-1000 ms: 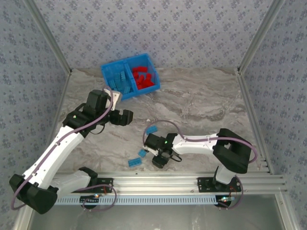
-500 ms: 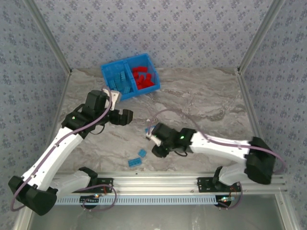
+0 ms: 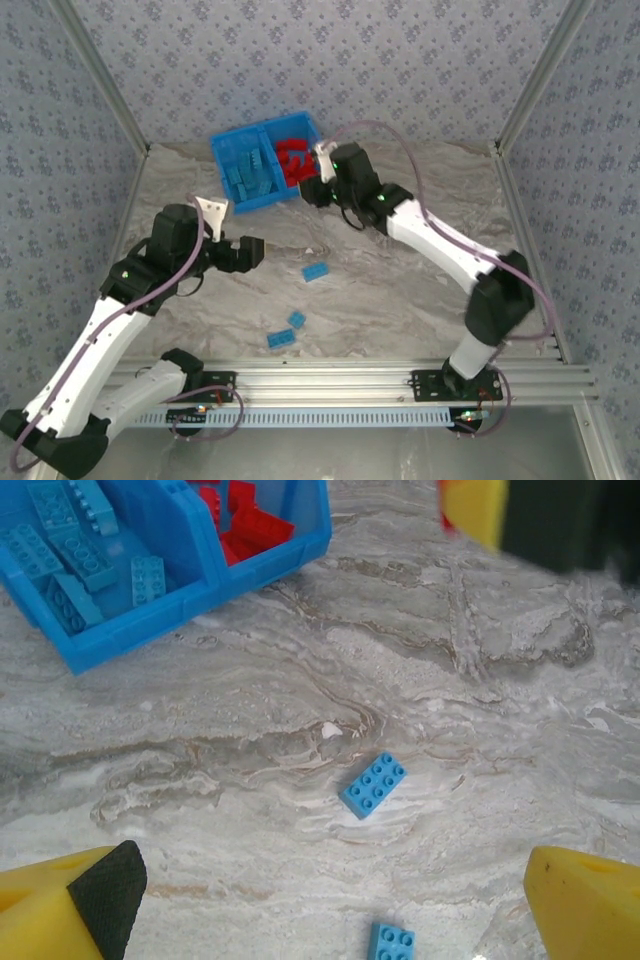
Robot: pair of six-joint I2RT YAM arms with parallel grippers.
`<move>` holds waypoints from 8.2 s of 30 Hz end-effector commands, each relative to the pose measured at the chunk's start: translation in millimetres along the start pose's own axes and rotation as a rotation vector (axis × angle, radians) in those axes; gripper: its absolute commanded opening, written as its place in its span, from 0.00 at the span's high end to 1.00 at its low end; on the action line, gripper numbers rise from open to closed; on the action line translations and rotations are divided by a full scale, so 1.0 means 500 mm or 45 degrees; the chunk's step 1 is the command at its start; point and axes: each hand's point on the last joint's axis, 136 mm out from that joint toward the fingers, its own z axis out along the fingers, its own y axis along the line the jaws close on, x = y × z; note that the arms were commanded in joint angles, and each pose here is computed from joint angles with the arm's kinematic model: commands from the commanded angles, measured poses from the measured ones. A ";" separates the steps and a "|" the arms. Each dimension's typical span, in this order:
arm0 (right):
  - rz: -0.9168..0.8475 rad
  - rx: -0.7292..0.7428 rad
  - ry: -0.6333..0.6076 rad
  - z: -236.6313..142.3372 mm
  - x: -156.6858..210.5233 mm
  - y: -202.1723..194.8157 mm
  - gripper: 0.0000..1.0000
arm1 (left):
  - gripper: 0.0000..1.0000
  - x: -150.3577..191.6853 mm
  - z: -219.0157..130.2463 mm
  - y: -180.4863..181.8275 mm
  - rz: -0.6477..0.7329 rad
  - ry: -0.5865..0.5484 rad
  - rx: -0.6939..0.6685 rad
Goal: Sort the legos into containers by color
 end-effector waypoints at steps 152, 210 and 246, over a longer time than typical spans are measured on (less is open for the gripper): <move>0.070 -0.057 0.012 -0.400 0.335 -0.005 0.00 | 0.49 -0.376 0.442 0.224 -0.438 0.060 -0.283; 0.010 -0.033 -0.075 -0.371 0.323 -0.016 0.00 | 0.75 0.298 0.261 -0.082 0.231 0.428 -0.143; 0.020 -0.021 -0.120 -0.391 0.318 -0.023 0.00 | 0.76 -0.360 0.597 0.503 0.008 0.111 -0.907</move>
